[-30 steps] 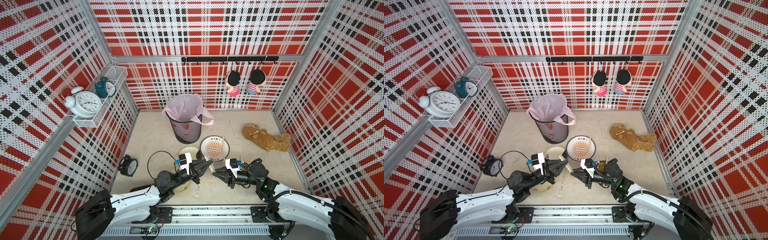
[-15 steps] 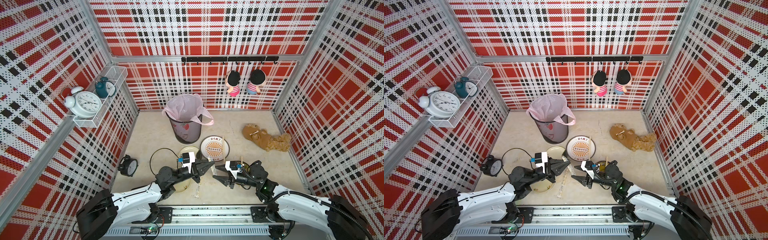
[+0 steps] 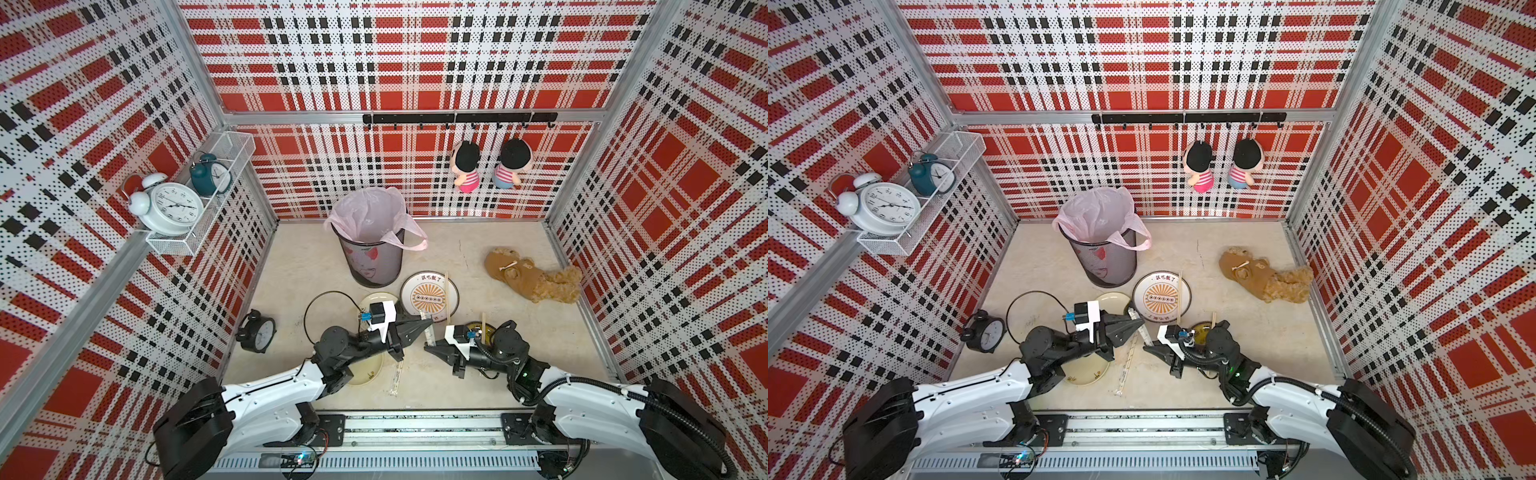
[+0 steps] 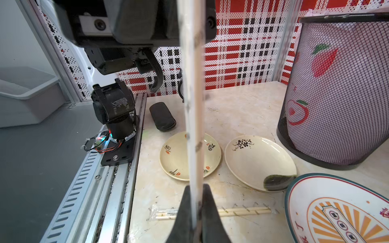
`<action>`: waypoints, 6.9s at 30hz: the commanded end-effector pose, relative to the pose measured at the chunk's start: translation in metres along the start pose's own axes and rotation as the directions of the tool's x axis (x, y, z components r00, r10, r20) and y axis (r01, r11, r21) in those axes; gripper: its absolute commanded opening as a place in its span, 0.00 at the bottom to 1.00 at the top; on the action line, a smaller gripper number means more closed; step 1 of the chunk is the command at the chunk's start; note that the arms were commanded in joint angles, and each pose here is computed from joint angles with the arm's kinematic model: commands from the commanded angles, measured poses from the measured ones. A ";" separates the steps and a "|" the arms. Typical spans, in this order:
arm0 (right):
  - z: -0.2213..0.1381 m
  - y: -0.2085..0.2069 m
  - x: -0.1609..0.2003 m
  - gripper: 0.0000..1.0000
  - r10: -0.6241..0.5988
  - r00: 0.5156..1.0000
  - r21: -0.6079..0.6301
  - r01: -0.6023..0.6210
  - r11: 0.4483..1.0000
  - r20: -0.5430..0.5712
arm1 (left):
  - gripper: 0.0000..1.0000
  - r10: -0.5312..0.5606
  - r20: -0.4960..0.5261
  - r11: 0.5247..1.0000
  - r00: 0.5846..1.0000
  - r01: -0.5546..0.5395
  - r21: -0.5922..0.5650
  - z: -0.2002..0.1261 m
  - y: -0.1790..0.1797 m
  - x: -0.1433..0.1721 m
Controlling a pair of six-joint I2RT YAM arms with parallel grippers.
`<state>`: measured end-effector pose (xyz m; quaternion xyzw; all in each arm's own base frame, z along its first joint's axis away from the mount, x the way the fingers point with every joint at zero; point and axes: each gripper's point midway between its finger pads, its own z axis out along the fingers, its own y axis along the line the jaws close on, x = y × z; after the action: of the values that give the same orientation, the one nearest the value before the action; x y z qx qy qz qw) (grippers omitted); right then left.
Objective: Remove the packaging of disposable chopsticks
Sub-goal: Pick up the disposable chopsticks from the center of the board, then remove the packet bag from the disposable chopsticks.
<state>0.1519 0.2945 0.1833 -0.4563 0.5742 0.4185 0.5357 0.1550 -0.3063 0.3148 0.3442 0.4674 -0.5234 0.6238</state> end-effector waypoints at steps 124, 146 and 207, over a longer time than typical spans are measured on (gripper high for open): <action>-0.009 0.008 -0.105 0.00 -0.178 0.941 -0.012 0.189 0.982 0.289 | 0.03 -0.198 -0.175 0.980 0.965 0.189 -0.066 -0.026 0.011 0.117; -0.018 0.022 -0.151 0.00 -0.214 0.888 -0.050 0.256 0.965 0.407 | 0.06 -0.219 -0.237 0.975 0.947 0.204 -0.086 -0.037 0.009 0.140; -0.006 -0.005 -0.071 0.00 -0.120 0.970 0.043 0.113 0.993 0.213 | 0.44 -0.182 -0.128 0.983 0.975 0.184 0.009 -0.026 -0.003 0.094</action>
<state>0.1567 0.2980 0.2165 -0.4457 0.5515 0.4277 0.5606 0.1511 -0.3059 0.2329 0.3224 0.5046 -0.5606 0.5720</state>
